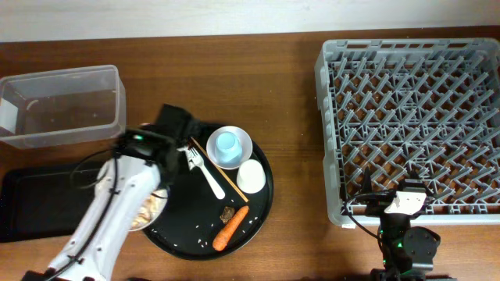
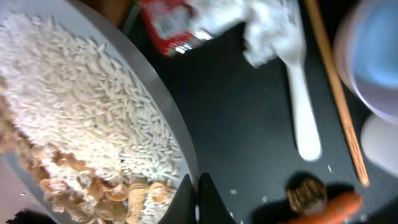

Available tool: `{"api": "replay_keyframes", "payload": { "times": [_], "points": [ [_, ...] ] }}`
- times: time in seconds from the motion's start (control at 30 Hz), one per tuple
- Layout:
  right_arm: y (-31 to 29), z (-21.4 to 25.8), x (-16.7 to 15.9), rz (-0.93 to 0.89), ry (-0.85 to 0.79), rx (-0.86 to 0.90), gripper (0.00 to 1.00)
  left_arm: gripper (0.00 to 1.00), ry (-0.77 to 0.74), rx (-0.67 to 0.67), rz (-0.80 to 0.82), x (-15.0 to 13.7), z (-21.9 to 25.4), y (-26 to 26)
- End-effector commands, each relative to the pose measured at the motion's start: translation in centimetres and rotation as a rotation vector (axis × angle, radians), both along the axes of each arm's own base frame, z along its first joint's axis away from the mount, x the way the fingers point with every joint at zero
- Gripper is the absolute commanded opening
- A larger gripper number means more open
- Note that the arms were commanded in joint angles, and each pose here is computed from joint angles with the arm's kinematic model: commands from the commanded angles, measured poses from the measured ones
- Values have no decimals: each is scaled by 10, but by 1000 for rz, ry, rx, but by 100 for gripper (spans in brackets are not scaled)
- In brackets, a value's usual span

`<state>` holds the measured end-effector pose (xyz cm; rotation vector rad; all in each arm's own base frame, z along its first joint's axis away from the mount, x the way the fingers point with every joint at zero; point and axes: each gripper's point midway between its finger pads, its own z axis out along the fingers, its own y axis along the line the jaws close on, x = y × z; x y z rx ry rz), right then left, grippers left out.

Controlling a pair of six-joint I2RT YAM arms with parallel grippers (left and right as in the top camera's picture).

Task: Sort waste into correct bins and load items into the dishwasher rack
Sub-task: 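Lift the plate and carry it left over the black tray, then tilt the plate to dump rice and shells onto the black tray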

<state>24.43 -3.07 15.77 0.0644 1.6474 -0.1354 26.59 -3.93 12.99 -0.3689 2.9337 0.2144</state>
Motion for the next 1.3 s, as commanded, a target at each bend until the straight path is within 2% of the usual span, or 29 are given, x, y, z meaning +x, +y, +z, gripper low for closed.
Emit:
{"api": "replay_keyframes", "payload": {
  "times": [0.0,0.13,0.27,0.47,0.6,0.7,0.87,1.0,1.13,1.27],
  "points": [
    [-1,-3,0,-5,6,2,99,1,-66,-6,78,17,13,36],
    [-1,-3,0,-5,6,2,99,1,-135,-96,195,34,15,71],
    [-1,-3,0,-5,6,2,98,1,-228,-93,325,47,21,115],
    [-1,-3,0,-5,6,2,99,1,-373,-111,428,69,32,157],
    [-1,-3,0,-5,6,2,99,1,-454,-182,469,89,30,176],
    [-1,-3,0,-5,6,2,99,1,-447,-226,550,87,20,189],
    [-1,-3,0,-5,6,2,99,1,-504,-419,614,80,27,207],
    [-1,-3,0,-5,6,2,99,0,-609,-627,671,67,46,230],
    [-1,-3,0,-5,6,2,99,1,-674,-722,723,56,58,247],
    [-1,-3,0,-5,6,2,99,0,-761,-833,705,58,77,253]
  ]
}}
